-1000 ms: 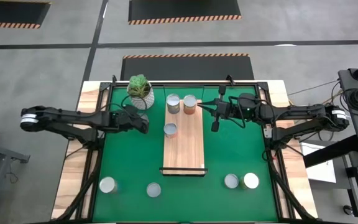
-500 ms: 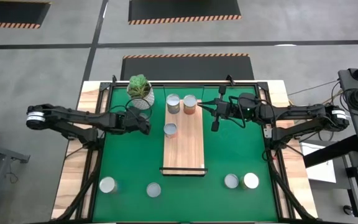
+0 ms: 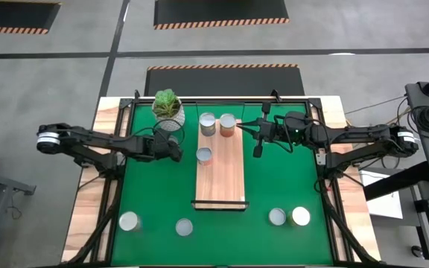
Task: Pick and place cans onto a shelf
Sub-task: Put the canned peaches on the shelf
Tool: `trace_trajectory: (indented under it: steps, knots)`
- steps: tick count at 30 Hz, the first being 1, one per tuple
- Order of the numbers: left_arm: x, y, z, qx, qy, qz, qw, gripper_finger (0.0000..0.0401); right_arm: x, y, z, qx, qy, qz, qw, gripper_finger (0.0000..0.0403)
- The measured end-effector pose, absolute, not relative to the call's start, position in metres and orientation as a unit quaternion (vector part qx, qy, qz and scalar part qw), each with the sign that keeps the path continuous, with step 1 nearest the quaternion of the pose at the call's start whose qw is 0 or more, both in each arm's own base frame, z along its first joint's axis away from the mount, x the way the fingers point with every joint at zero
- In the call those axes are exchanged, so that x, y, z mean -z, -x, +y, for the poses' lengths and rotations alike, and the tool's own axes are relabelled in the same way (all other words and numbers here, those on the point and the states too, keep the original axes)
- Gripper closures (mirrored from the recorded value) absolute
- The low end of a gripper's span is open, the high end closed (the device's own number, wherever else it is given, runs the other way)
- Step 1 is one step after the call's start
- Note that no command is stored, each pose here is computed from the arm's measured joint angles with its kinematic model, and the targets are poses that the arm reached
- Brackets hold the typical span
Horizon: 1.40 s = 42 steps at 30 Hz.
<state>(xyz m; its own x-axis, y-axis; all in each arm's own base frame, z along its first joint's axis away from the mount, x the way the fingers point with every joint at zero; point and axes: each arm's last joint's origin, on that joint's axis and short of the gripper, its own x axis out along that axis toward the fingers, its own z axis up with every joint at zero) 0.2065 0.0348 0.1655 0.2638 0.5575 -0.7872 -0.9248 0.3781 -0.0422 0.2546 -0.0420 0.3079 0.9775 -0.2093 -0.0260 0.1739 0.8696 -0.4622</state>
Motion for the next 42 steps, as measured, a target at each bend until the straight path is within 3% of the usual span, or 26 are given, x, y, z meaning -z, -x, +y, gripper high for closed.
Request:
trace_trajectory:
  steps: [13, 24, 31, 36, 42]
  knots:
    - [-0.164, -0.207, 0.035, -0.495, 0.26, 0.356, 0.749, 0.0083, -0.308, -0.255, -0.042, 0.099, 0.236, 0.038, 0.966, 0.0394]
    - [-0.164, -0.207, 0.036, -0.504, 0.271, 0.348, 0.742, 0.0146, -0.302, -0.252, -0.052, 0.112, 0.236, 0.074, 0.963, 0.0394]
    - [-0.167, -0.206, 0.031, -0.496, 0.267, 0.358, 0.745, 0.0149, -0.3, -0.251, -0.057, 0.119, 0.228, 0.082, 0.963, 0.0394]
    - [-0.197, -0.205, 0.018, -0.478, 0.223, 0.386, 0.757, 0.015, -0.301, -0.251, -0.057, 0.118, 0.233, 0.078, 0.962, 0.0394]
    - [-0.26, -0.204, -0.007, -0.444, 0.17, 0.375, 0.796, 0.0151, -0.306, -0.252, -0.057, 0.122, 0.21, 0.051, 0.969, 0.0394]
